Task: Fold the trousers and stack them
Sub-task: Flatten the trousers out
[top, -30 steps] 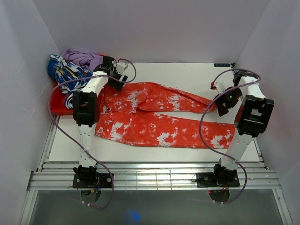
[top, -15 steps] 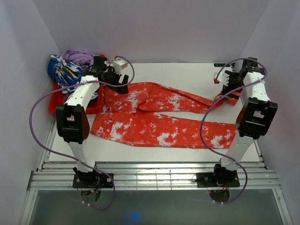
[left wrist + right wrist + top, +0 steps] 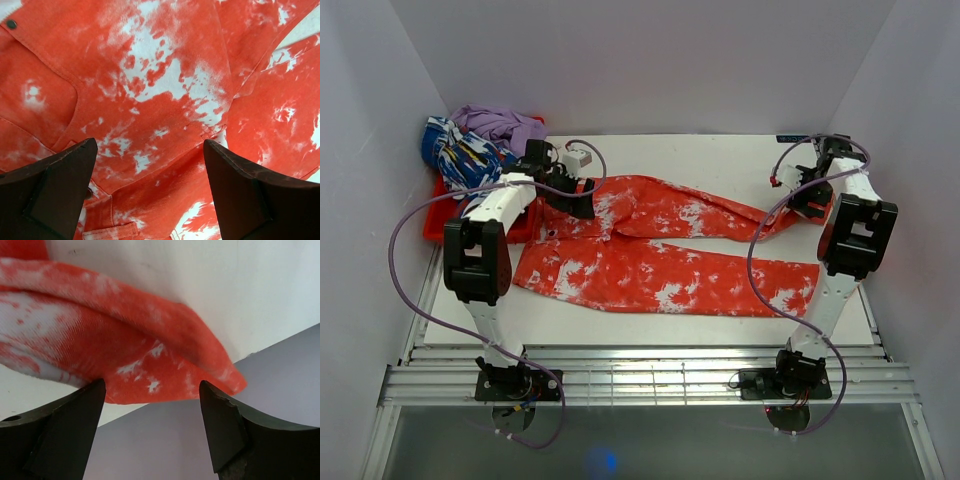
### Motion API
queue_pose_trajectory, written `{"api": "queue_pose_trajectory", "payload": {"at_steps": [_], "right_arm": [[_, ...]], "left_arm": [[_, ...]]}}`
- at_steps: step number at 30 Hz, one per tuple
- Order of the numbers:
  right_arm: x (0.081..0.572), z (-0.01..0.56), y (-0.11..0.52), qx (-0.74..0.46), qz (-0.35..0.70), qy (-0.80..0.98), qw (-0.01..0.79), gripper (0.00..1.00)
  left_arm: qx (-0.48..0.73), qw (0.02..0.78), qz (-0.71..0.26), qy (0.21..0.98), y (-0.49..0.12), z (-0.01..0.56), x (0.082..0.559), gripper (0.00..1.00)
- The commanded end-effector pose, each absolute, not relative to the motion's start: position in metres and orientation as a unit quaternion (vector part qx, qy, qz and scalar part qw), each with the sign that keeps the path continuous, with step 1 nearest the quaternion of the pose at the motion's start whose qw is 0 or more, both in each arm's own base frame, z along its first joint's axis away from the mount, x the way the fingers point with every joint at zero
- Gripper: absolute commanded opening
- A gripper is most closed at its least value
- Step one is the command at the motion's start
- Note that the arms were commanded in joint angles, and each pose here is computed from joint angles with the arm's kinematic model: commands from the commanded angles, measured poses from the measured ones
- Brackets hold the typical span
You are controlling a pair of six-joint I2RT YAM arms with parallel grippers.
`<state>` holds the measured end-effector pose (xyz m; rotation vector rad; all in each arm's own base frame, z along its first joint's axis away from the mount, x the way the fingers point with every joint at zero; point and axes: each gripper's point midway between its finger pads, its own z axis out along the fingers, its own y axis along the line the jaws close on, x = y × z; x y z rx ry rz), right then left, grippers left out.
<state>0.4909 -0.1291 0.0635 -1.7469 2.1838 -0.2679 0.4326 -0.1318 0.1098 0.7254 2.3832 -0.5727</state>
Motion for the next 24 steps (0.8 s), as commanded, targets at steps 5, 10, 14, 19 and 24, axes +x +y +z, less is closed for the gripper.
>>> {"api": "queue_pose_trajectory", "payload": {"at_steps": [5,10,14,19,24], "right_arm": [[0.485,0.117,-0.161,-0.55,-0.129,0.791,0.235,0.74],[0.45,0.096,-0.152,-0.566,-0.091,0.791,0.214,0.77],[0.447,0.065,-0.135,-0.554,-0.063,0.802,0.214,0.81],[0.478,0.05,-0.135,-0.498,-0.075,0.824,0.262,0.86],[0.489,0.058,-0.133,-0.501,-0.09,0.816,0.274,0.32]], "left_arm": [[0.259,0.315,-0.206,0.89,-0.125,0.123,0.433,0.98],[0.25,0.314,-0.203,0.893,-0.122,0.12,0.434,0.98],[0.236,0.312,-0.208,0.897,-0.119,0.117,0.436,0.98],[0.219,0.308,-0.196,0.905,-0.109,0.109,0.437,0.98],[0.209,0.31,-0.169,0.912,-0.096,0.107,0.442,0.97]]}}
